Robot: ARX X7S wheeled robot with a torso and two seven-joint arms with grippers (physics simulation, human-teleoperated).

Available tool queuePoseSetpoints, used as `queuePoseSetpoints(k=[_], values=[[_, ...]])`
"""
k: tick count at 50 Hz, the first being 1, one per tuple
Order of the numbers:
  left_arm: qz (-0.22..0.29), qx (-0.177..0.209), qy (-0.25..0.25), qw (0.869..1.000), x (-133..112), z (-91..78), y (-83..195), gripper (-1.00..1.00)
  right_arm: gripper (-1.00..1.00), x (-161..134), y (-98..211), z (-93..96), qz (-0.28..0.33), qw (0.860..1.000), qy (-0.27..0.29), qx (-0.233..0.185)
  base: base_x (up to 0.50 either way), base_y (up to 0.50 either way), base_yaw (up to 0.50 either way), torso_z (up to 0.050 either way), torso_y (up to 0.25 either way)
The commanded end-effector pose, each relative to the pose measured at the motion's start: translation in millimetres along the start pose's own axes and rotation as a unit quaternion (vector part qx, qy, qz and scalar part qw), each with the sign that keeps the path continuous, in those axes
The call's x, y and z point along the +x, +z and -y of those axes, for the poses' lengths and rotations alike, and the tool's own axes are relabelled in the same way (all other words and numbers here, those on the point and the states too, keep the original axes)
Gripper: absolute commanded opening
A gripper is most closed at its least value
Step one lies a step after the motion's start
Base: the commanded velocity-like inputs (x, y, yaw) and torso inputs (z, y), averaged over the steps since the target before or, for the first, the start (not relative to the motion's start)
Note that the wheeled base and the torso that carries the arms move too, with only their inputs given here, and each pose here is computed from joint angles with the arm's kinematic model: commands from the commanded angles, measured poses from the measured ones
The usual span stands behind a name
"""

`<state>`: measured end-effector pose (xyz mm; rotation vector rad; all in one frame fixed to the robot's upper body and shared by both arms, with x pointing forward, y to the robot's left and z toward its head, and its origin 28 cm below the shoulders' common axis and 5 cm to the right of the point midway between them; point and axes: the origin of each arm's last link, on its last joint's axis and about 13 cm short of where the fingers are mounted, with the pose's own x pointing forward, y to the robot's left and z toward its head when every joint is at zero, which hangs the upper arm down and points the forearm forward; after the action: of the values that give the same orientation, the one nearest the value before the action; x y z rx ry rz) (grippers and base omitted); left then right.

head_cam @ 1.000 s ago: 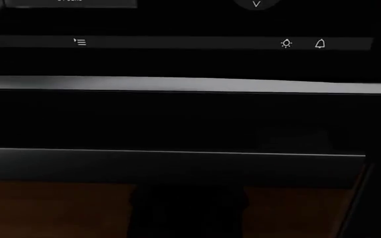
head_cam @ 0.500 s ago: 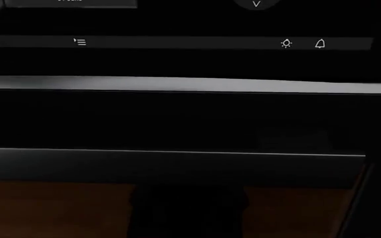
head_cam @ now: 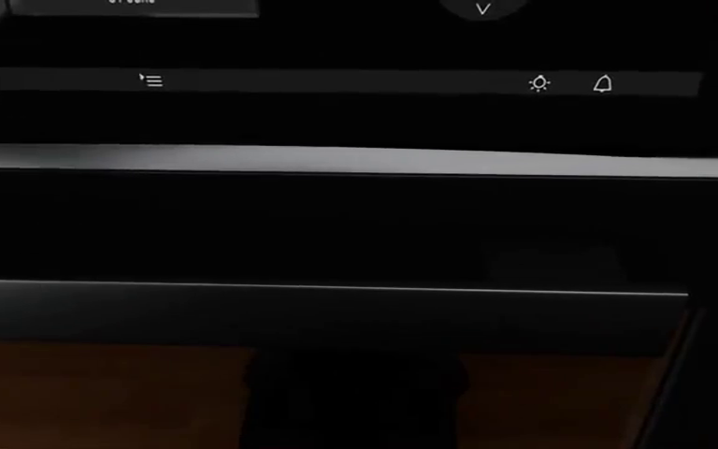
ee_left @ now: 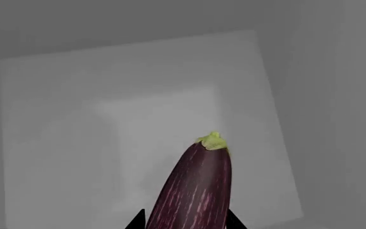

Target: Pick the eggplant from the counter and place it in the microwave.

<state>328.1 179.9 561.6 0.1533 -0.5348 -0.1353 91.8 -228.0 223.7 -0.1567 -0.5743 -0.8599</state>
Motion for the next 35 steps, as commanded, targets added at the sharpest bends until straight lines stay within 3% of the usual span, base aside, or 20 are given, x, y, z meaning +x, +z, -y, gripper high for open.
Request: queuePoseSetpoints(k=[1,35], values=[[-0.064,-0.018,0.001,0.998,1.9,-1.6,-30.0,-1.0,1.0,-0.6,-0.2,0.3,-0.001,1.0,0.0,-0.002,0.0,0.0,0.0,0.0,0.0],[-0.17,-0.008,0.004,0.985,-1.5,-3.4,-69.6,-1.0,1.0,-1.1,-0.9,0.9,-0.003,1.0,0.001,-0.006,0.0,0.0,0.0,0.0,0.0]])
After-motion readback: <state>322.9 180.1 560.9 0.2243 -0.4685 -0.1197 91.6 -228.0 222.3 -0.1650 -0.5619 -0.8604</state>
